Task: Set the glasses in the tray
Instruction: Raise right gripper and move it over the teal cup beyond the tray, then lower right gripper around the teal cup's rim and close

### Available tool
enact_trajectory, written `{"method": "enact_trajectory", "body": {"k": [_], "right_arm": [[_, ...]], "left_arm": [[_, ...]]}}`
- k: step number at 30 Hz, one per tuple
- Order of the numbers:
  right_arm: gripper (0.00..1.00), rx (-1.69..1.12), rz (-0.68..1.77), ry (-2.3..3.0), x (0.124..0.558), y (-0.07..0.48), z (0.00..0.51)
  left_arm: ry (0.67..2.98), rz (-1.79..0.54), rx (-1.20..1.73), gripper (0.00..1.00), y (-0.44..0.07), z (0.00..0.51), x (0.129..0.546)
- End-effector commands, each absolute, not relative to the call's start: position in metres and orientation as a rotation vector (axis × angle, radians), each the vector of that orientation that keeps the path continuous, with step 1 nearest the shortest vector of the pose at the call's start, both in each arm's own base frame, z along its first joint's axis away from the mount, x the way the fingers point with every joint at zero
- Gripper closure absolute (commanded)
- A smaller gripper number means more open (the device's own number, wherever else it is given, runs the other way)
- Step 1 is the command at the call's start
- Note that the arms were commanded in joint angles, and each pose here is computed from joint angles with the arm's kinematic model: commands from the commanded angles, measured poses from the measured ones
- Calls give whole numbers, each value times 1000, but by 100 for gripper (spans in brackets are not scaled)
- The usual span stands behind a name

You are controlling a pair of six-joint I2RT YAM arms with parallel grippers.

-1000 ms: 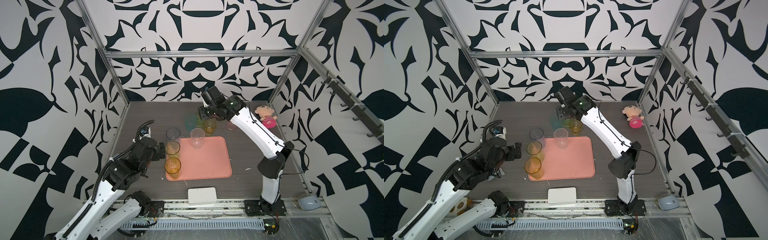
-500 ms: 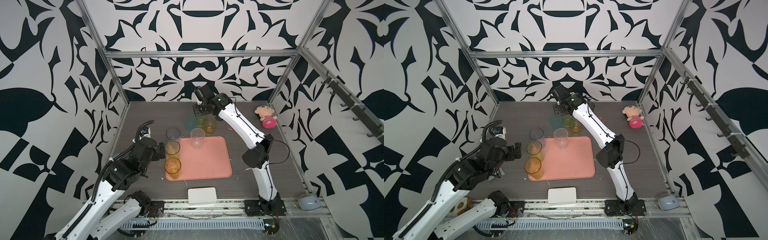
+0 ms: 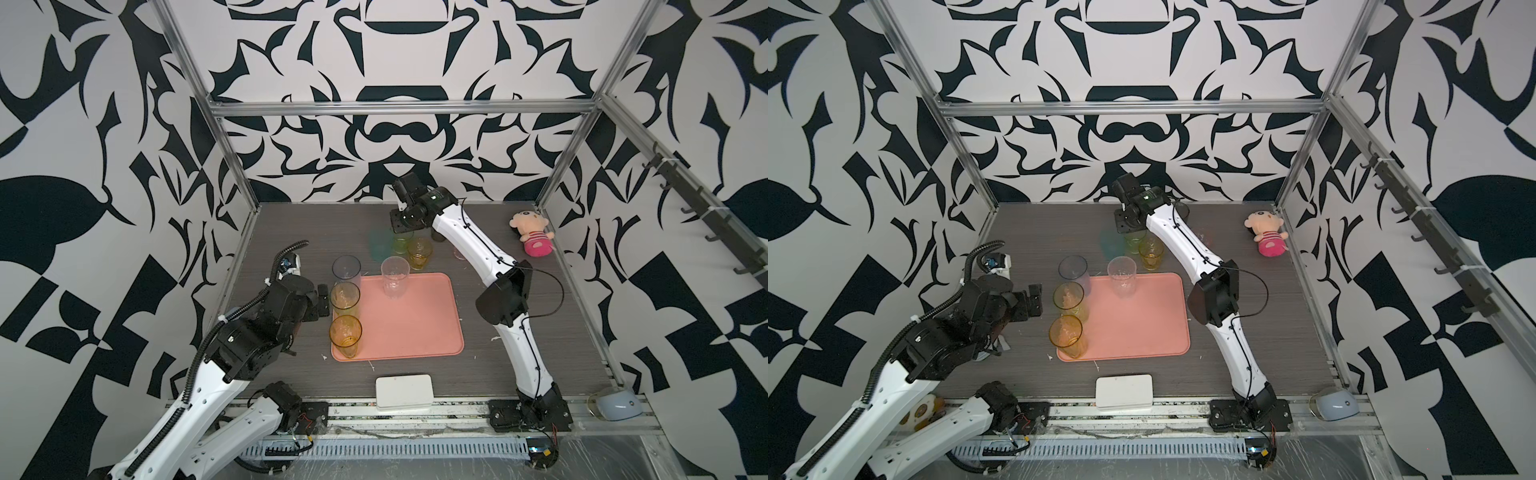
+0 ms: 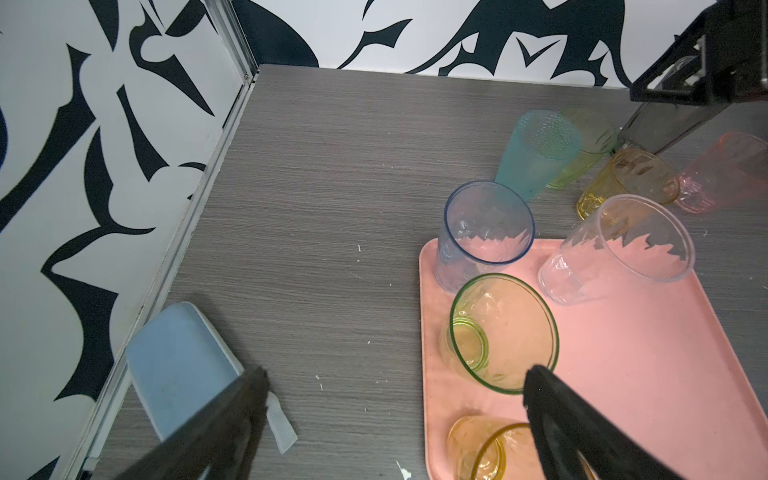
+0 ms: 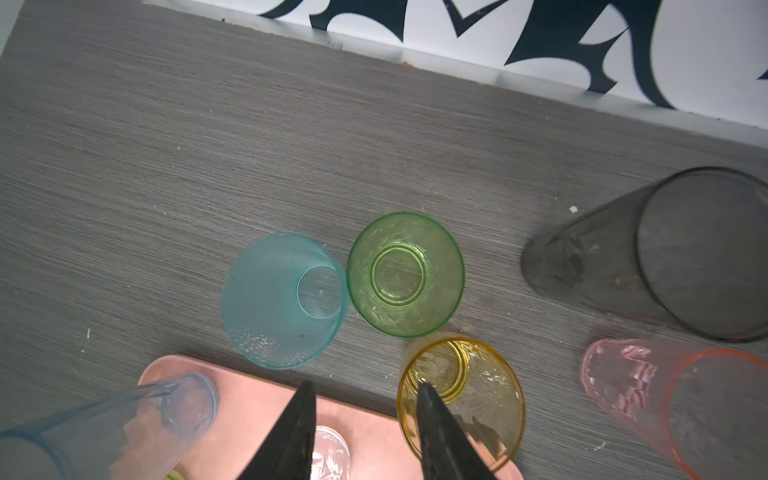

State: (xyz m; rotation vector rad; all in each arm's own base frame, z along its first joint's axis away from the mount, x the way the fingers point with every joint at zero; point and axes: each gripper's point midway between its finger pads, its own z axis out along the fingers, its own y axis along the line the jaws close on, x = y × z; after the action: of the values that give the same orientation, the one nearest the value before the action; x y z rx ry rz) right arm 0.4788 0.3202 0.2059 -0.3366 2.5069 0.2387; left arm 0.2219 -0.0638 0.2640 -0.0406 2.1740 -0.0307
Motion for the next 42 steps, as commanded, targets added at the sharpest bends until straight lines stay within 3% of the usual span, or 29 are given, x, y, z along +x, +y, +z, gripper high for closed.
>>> {"method": "enact_trajectory", "body": {"k": [1, 42], "right_arm": [[57, -313, 319, 2440, 484, 331, 231], [63, -313, 368, 2507, 502, 356, 166]], "left_arm": [[2178, -12, -57, 1, -60, 260, 221], [2184, -24, -52, 1, -62, 258, 220]]}}
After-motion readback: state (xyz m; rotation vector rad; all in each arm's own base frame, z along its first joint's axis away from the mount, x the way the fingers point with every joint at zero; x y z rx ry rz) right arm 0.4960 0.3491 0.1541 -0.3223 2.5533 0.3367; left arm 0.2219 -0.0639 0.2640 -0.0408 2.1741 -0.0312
